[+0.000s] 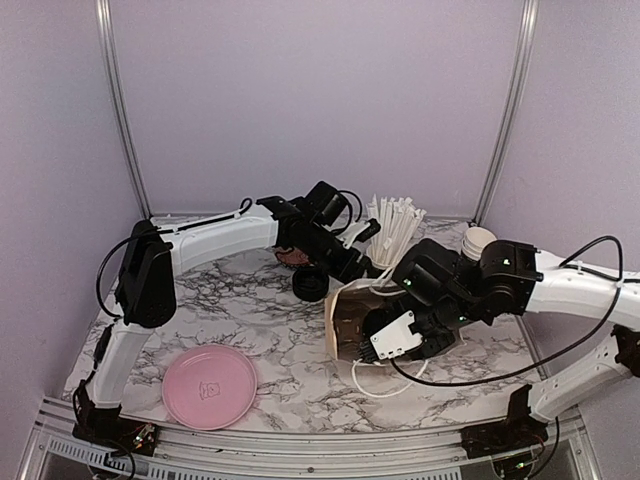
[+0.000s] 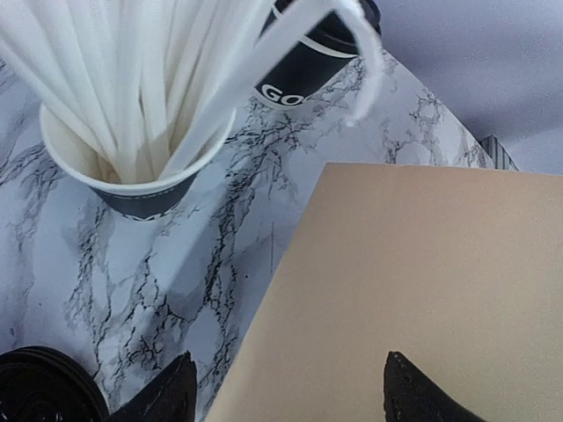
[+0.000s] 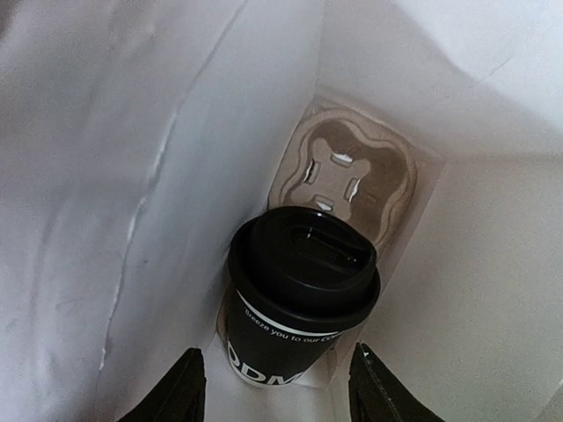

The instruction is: Pack the takeout coffee

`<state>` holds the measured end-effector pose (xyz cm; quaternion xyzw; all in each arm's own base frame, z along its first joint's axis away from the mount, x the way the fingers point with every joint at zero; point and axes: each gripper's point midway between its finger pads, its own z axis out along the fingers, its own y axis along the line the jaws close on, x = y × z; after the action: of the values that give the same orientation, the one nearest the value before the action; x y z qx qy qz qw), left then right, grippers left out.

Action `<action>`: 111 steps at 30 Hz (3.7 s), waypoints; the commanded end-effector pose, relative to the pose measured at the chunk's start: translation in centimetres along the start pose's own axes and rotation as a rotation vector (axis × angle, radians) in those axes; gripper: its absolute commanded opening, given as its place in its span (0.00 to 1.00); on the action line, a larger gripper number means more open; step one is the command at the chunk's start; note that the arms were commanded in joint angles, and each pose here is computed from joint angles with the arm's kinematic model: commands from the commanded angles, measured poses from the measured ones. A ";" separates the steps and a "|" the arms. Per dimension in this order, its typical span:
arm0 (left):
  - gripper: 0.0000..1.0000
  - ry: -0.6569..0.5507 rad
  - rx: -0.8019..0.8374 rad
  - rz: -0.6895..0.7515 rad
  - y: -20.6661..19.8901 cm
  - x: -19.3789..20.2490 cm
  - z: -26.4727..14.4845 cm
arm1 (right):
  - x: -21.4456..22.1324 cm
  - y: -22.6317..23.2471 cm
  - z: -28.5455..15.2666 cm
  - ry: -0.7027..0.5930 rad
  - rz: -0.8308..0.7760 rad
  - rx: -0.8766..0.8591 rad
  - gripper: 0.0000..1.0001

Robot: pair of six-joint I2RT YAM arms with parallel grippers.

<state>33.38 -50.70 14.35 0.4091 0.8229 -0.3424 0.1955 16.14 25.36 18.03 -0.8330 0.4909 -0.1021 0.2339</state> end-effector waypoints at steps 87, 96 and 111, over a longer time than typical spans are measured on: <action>0.65 -0.070 0.107 -0.012 -1.1 -0.7 -5.1 | -4.7 -7.1 0.6 -0.359 0.348 -0.316 0.53; 0.72 -0.145 -0.050 -0.042 2.5 -1.4 -11.5 | -5.9 -9.4 -3.8 -0.592 0.375 -0.433 0.51; 0.79 -0.387 -0.233 0.001 -1.9 -1.7 -26.0 | -4.8 -10.0 2.7 -0.457 0.514 -0.449 0.42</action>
<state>33.90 -34.95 27.93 0.3282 0.8296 -0.2966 0.3408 21.16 33.71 20.73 -0.7290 0.6131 0.2667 0.1470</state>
